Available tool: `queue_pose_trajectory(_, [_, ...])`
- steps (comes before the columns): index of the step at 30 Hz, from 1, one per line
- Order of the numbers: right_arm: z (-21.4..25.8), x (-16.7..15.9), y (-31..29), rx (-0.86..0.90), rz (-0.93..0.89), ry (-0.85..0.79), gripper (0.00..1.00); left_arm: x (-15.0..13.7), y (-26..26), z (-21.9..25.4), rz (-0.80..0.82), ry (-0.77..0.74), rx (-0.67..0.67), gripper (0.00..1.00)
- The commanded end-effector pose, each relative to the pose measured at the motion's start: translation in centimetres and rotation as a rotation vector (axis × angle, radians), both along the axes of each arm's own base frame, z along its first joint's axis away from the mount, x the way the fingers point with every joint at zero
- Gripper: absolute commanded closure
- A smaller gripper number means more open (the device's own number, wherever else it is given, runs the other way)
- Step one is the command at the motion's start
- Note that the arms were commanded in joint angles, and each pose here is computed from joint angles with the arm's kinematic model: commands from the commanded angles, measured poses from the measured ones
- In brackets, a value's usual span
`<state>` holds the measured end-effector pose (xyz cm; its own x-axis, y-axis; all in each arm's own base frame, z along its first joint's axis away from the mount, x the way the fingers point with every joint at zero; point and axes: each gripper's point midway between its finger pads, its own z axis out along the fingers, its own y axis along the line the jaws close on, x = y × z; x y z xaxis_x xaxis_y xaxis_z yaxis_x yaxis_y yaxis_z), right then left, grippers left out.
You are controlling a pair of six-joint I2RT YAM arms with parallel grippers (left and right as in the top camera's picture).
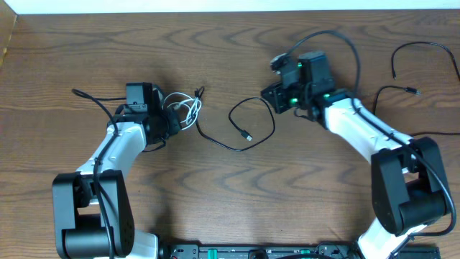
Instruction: Untangle cables
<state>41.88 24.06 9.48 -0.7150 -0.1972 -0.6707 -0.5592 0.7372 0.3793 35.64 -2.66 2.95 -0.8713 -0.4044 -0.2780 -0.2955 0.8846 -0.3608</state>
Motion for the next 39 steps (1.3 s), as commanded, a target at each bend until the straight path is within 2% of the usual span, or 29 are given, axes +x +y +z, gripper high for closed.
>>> queue_pose_trajectory(1, [1.8, -0.6, 2.2, 0.050, 0.015, -0.008, 0.84, 0.2, 1.2, 0.4, 0.069, 0.000, -0.004, 0.93])
queue_pose_trajectory(3, [2.1, -0.9, 3.1, 0.065, 0.022, -0.010, 0.80, 0.3, 1.8, 0.4, 0.105, 0.004, -0.014, 0.93])
queue_pose_trajectory(4, [2.2, -1.0, 3.5, 0.070, 0.027, -0.012, 0.72, 0.3, 1.9, 0.5, 0.117, 0.005, -0.023, 0.92])
queue_pose_trajectory(6, [2.3, -1.4, 4.3, 0.077, 0.042, -0.015, 0.65, 0.2, 2.1, 0.5, 0.128, 0.008, -0.033, 0.92])
queue_pose_trajectory(9, [2.4, -2.2, 5.4, 0.083, 0.062, -0.009, 0.53, 0.1, 2.0, 0.5, 0.125, 0.012, -0.042, 0.83])
queue_pose_trajectory(13, [2.8, -2.9, 7.0, 0.094, 0.089, -0.026, 0.45, 0.0, 1.9, 0.3, 0.123, 0.019, -0.042, 0.83])
queue_pose_trajectory(14, [3.0, -2.9, 7.4, 0.097, 0.094, -0.040, 0.40, -0.1, 1.9, 0.3, 0.124, 0.020, -0.043, 0.76])
queue_pose_trajectory(15, [3.3, -3.0, 7.8, 0.103, 0.101, -0.053, 0.38, -0.1, 1.9, 0.3, 0.122, 0.021, -0.043, 0.75])
queue_pose_trajectory(17, [3.9, -3.0, 8.6, 0.120, 0.116, -0.082, 0.32, -0.1, 1.8, 0.3, 0.120, 0.021, -0.045, 0.64])
queue_pose_trajectory(19, [4.7, -3.0, 9.3, 0.144, 0.124, -0.111, 0.28, 0.0, 1.7, 0.3, 0.117, 0.020, -0.046, 0.59])
queue_pose_trajectory(22, [5.3, -2.7, 10.0, 0.159, 0.107, -0.141, 0.27, 0.0, 1.5, 0.3, 0.111, 0.019, -0.048, 0.46])
queue_pose_trajectory(25, [5.0, -2.4, 10.0, 0.122, 0.070, -0.159, 0.31, 0.1, 0.8, 0.4, 0.090, 0.011, -0.062, 0.40])
queue_pose_trajectory(30, [3.7, -2.9, 10.3, 0.102, 0.077, -0.129, 0.38, 0.6, -3.2, 2.4, -0.168, -0.100, -0.213, 0.18])
queue_pose_trajectory(39, [0.4, -3.3, 10.2, 0.068, 0.073, -0.046, 0.37, 0.7, -4.5, 2.8, -0.221, -0.123, -0.228, 0.16])
